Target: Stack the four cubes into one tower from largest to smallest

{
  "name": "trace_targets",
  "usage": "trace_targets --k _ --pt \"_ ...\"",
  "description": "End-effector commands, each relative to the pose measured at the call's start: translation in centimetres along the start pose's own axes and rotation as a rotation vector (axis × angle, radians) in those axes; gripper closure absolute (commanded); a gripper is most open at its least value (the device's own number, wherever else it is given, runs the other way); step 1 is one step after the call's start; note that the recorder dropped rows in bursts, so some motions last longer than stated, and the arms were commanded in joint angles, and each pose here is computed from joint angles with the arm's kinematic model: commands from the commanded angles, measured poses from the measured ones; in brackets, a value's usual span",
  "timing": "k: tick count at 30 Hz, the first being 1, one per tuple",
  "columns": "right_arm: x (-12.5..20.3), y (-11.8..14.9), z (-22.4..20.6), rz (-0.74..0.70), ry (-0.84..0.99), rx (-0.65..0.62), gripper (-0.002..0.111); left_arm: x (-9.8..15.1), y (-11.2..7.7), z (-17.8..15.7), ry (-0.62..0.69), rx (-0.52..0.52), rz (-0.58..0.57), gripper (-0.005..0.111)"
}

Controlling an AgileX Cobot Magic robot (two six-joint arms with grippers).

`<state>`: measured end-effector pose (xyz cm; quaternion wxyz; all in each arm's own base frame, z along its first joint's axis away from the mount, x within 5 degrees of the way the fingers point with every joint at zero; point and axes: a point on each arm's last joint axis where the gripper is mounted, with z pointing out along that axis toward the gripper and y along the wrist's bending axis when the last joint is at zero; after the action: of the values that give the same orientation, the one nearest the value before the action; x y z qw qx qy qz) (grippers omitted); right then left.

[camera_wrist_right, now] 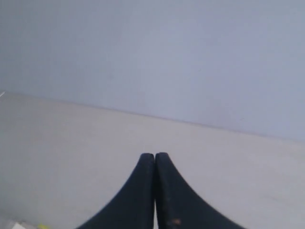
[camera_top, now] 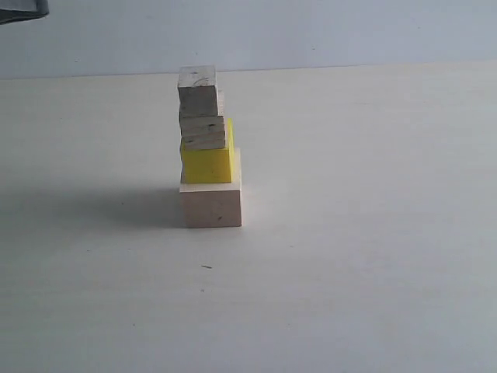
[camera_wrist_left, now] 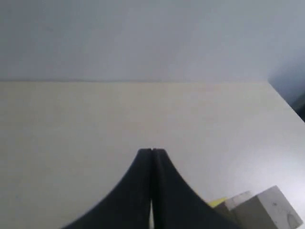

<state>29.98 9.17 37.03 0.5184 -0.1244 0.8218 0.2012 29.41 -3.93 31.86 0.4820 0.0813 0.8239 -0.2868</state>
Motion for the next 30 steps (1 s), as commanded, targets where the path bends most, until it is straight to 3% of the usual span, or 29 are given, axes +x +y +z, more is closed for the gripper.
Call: trace_targets --k 1,7,12,16,21,30 --pt "0.6 -0.1 -4.5 -0.088 -0.178 0.123 0.108 0.0 -1.6 -4.3 -0.168 -0.131 0.050 0.107" --pt "2.5 0.8 -9.9 -0.108 -0.303 0.166 0.108 0.8 -5.5 -10.5 -0.346 -0.147 0.141 0.107" --pt "4.2 1.8 -14.6 -0.133 -0.420 0.175 0.108 2.6 -7.8 -15.9 -0.553 -0.239 0.202 0.107" --pt "5.5 2.2 -16.3 -0.192 -0.448 0.190 0.108 4.6 -8.4 -18.2 -0.651 -0.289 0.216 0.107" --pt "6.3 2.8 -18.0 -0.233 -0.463 0.171 0.108 7.2 -7.9 -18.1 -0.642 -0.302 0.207 0.107" --pt "6.3 3.3 -19.5 -0.232 -0.514 0.165 0.108 7.5 -7.9 -18.3 -0.649 -0.304 0.208 0.107"
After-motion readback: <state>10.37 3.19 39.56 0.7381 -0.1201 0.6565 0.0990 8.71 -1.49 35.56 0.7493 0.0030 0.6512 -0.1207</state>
